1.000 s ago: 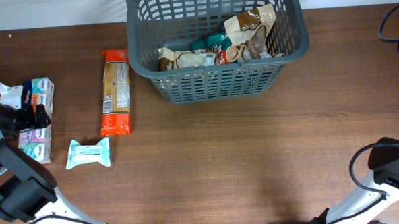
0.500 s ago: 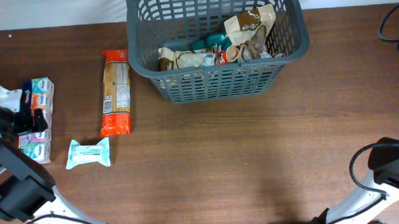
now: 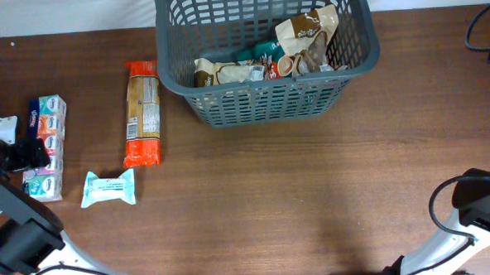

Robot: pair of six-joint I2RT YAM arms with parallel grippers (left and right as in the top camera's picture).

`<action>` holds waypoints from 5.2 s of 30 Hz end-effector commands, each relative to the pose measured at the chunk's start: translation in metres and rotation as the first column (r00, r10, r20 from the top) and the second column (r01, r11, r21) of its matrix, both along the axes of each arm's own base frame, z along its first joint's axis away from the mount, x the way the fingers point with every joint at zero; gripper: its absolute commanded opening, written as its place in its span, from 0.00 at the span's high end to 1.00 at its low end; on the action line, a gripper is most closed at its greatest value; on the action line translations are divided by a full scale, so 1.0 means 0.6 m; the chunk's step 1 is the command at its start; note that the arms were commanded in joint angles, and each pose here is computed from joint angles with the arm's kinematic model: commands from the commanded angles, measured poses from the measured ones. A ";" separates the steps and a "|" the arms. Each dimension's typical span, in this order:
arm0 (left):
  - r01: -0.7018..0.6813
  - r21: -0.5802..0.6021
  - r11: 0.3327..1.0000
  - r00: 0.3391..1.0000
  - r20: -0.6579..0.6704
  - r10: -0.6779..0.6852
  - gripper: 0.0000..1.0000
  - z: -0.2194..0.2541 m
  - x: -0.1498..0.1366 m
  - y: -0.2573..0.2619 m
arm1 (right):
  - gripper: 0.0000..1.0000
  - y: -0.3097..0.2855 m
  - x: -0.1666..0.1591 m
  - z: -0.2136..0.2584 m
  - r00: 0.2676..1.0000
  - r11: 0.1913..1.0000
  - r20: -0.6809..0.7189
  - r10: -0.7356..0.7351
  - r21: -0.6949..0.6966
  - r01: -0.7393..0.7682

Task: Pack container
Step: 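Close the left gripper on the tissue pack strip, then lift the tissue packs and swing them right toward the basket, then carry the tissue packs over the grey basket with the left gripper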

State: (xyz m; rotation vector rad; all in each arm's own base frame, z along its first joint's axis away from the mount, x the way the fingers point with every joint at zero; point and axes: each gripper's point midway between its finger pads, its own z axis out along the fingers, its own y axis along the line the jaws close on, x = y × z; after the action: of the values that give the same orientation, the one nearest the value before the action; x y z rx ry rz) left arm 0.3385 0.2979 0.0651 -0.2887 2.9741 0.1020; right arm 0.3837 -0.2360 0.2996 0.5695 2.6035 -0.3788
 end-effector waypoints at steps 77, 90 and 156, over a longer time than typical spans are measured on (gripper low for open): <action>0.347 0.153 0.925 0.760 0.533 -0.373 0.98 0.359 0.345 -0.309 | 0.01 -0.004 -0.004 0.008 1.000 1.000 0.009 -0.014 -0.011 0.014; 0.674 0.201 0.711 0.478 0.615 -0.627 0.98 0.425 0.352 -0.671 | 0.01 -0.004 -0.004 0.008 1.000 1.000 0.009 -0.014 -0.011 0.014; 0.829 0.387 0.404 -0.015 0.737 -0.676 0.98 0.629 0.184 -0.915 | 0.01 -0.004 -0.004 0.008 1.000 1.000 0.010 -0.014 -0.011 0.014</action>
State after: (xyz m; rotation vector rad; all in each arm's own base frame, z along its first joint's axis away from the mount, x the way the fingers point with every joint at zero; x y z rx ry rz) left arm 0.4717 -0.2448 0.4073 1.0299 1.8179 -0.3442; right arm 0.3837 -0.2360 0.2998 0.5694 2.6031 -0.3789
